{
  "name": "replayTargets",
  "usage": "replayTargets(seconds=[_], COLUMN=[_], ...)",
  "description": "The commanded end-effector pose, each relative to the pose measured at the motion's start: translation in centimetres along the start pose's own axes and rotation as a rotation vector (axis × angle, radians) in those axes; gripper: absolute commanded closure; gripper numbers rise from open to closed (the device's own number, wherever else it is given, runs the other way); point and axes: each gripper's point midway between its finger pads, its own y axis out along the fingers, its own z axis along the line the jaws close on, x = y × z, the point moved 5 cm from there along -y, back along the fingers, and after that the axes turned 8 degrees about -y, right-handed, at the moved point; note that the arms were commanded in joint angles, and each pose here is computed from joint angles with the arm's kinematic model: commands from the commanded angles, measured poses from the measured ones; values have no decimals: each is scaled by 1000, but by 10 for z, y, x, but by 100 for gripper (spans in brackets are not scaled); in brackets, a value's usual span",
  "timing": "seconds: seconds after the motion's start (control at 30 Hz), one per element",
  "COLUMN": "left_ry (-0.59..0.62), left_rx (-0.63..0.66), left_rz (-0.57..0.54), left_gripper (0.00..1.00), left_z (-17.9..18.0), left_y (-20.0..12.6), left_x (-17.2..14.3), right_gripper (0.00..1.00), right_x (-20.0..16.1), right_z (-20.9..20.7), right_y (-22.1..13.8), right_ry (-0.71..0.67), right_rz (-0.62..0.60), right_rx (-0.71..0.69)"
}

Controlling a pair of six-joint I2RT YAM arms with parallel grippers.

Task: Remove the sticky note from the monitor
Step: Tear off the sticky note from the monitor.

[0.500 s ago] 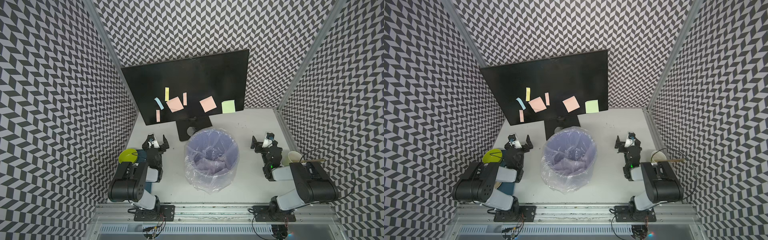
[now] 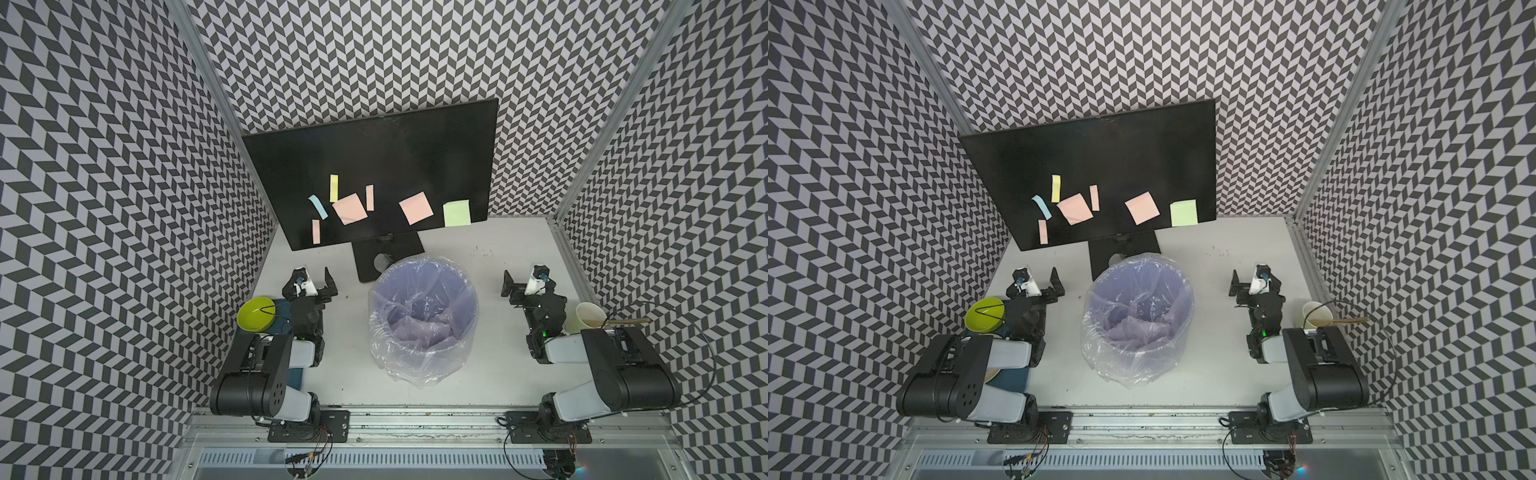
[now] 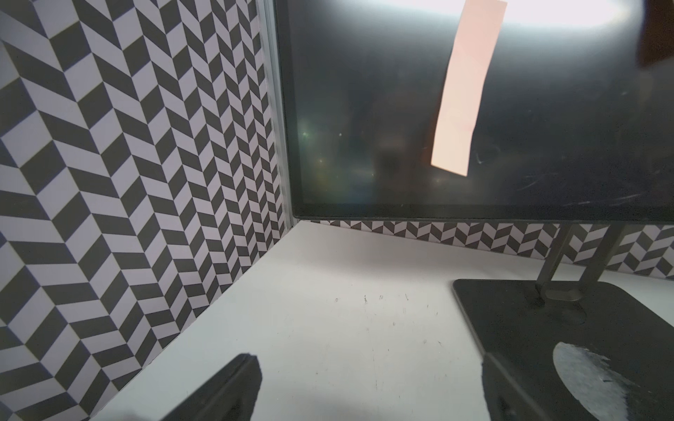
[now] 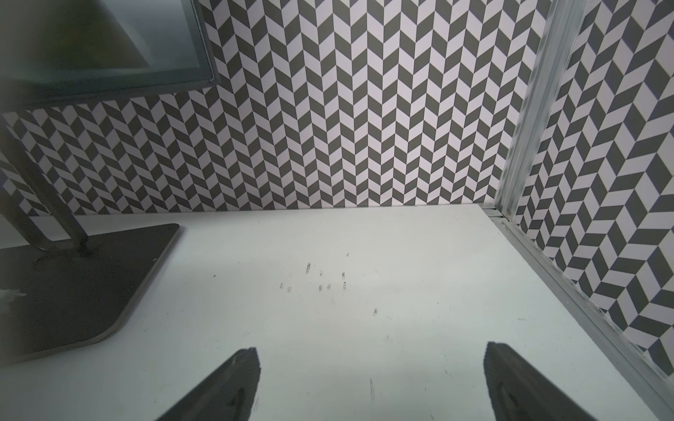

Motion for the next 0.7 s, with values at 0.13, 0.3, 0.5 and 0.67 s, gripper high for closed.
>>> replayTargets(seconds=[0.13, 0.3, 0.5, 0.67], left_ry=[-9, -77, -255, -302], left_rx=[22, 98, 11, -96], left_rz=[-9, 61, 25, 73], left_gripper=[0, 0, 0, 0], left_z=[2, -6, -36, -61], left_y=[-12, -13, -17, -14], left_x=[8, 34, 105, 150], right_gripper=[1, 1, 1, 3], right_x=[27, 57, 136, 167], right_z=[0, 10, 41, 62], right_y=[-8, -5, -1, 11], right_ry=[-5, 78, 313, 502], right_rz=[-72, -52, -97, -29], right_rx=[19, 132, 464, 622])
